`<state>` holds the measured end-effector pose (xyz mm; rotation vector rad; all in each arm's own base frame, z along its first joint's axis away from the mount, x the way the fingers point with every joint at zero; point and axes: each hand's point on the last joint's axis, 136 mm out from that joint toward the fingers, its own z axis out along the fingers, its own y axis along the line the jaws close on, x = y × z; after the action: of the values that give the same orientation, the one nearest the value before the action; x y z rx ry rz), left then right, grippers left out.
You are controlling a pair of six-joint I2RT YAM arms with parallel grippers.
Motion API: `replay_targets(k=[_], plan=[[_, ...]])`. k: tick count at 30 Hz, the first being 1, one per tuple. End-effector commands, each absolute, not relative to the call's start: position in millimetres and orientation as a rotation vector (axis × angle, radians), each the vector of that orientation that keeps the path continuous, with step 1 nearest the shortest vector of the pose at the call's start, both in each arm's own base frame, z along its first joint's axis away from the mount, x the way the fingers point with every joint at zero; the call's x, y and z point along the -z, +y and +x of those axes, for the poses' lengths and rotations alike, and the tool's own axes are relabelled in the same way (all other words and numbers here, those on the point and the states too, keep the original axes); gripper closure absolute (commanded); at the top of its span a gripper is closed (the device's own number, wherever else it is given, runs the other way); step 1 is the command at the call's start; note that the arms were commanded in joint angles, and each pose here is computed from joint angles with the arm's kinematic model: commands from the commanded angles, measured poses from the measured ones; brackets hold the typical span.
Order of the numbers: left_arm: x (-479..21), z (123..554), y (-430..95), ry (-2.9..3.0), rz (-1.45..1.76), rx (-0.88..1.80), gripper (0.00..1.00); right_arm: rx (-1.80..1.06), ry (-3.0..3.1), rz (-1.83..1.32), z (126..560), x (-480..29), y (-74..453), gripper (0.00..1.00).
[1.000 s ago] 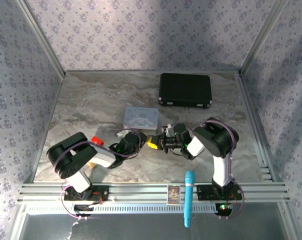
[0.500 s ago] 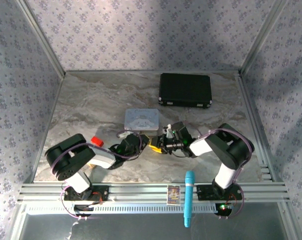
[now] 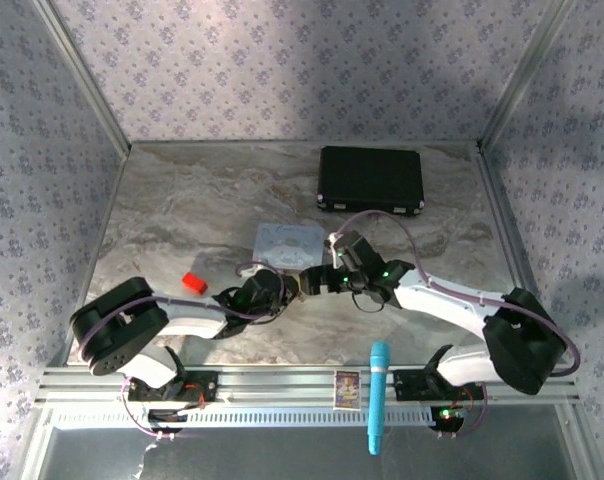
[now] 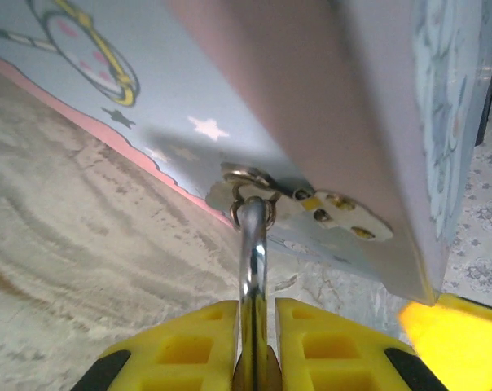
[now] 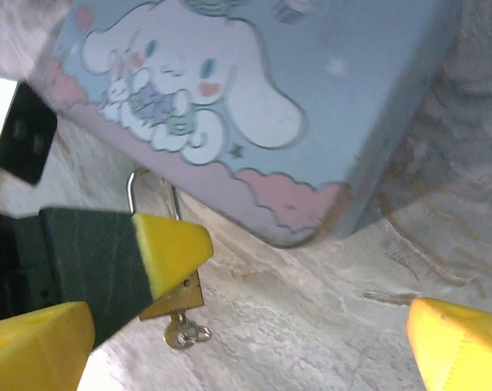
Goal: Unlock a padlock with a key
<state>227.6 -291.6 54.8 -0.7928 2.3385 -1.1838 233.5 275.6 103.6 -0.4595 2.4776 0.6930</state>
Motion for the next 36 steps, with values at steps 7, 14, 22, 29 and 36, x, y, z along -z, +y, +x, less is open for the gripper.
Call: replay_targets(k=[7, 14, 22, 29, 36], plan=[[-79, 231, -306, 2.314, -0.739, 1.284, 1.0, -0.472, 2.214, -0.933, 201, -102, 288, 0.39], [-79, 230, -307, 2.312, -0.749, 1.295, 1.0, -0.513, 2.151, -0.99, 195, -95, 309, 0.57], [-78, 231, -306, 2.324, -0.74, 1.269, 1.0, -0.448, 2.15, -1.087, 195, -78, 321, 0.66], [-80, 230, -310, 2.322, -0.744, 1.299, 1.0, -0.435, 2.135, -1.092, 200, -70, 326, 0.73], [-77, 230, -312, 2.334, -0.739, 1.298, 1.0, -0.438, 2.122, -1.115, 204, -63, 334, 0.84]])
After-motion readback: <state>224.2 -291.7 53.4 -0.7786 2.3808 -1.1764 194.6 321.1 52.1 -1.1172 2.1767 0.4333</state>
